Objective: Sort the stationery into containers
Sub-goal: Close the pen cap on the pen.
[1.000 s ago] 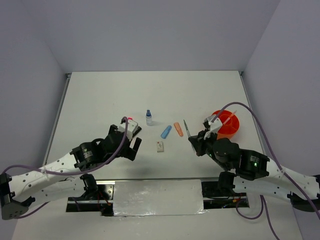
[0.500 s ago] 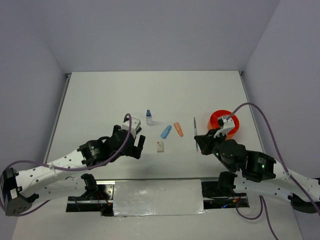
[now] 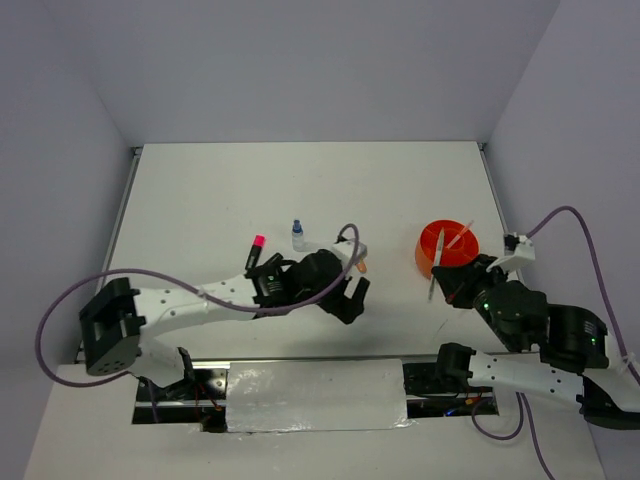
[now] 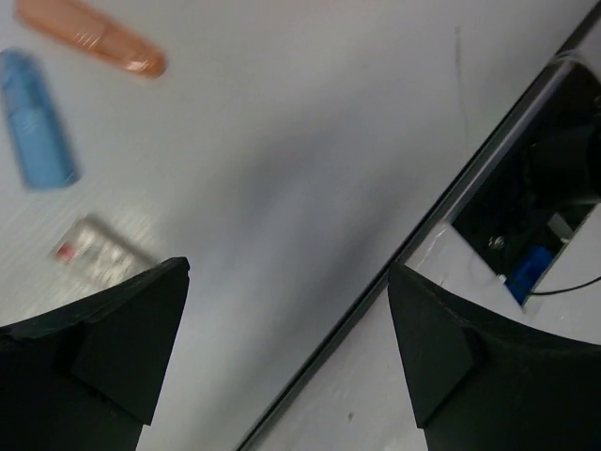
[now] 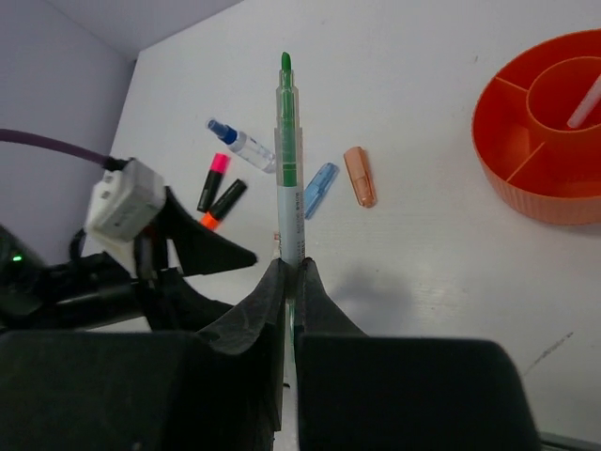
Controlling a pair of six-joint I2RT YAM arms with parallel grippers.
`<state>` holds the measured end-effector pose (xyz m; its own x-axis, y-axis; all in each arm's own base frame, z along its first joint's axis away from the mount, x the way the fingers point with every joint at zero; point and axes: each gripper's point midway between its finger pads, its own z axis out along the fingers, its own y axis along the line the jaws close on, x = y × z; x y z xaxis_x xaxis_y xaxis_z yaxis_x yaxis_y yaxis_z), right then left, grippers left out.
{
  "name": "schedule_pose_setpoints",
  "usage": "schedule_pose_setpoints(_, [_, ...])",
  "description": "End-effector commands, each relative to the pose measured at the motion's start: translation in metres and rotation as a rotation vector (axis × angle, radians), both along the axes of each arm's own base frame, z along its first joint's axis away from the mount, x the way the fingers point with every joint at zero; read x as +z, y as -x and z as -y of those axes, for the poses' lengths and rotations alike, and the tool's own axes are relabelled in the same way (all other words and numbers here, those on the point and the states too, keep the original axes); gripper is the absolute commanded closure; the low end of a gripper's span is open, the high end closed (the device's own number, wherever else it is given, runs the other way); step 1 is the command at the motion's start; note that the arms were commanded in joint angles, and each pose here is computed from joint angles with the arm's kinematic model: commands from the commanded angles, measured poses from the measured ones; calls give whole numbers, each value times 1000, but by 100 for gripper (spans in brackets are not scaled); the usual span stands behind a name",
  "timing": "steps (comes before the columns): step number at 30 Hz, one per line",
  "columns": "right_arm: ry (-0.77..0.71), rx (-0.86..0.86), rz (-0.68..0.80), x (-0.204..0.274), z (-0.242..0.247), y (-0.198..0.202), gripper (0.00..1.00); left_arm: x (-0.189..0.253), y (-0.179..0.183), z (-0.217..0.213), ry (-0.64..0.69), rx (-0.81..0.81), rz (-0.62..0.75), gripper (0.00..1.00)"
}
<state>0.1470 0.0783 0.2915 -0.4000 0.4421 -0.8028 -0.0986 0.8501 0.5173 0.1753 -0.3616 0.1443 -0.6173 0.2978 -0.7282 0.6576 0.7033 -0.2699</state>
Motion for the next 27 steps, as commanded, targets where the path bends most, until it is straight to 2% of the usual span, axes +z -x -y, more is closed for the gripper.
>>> schedule_pose_setpoints(1, [-54,-76,22,16,33,4,100,33,-7,74,210,-164,76,1])
schedule_pose_setpoints(2, [-64,-85,32,20,39,4,100,39,-8,89,248,-199,96,1])
schedule_pose_setpoints(5, [-91,-103,76,39,58,7,100,27,-10,133,236,-315,129,1])
schedule_pose_setpoints(7, [-95,-112,98,49,66,7,100,16,-16,163,202,-366,162,1])
schedule_pose_setpoints(8, [-74,-117,94,49,69,8,100,-8,-19,170,157,-377,137,1])
schedule_pose_setpoints(9, [-69,-136,95,50,73,7,100,7,-22,185,190,-396,159,1])
schedule_pose_setpoints(11, [-84,-152,94,49,81,9,100,3,-27,203,200,-432,176,1])
schedule_pose_setpoints(18, [-218,-89,219,60,85,13,100,-19,-28,230,229,-510,187,1])
schedule_pose_setpoints(23, [-205,-102,275,72,90,11,100,-28,-28,244,269,-571,160,1])
schedule_pose_setpoints(27, [-178,-149,300,82,95,5,100,-33,-30,252,264,-637,195,1])
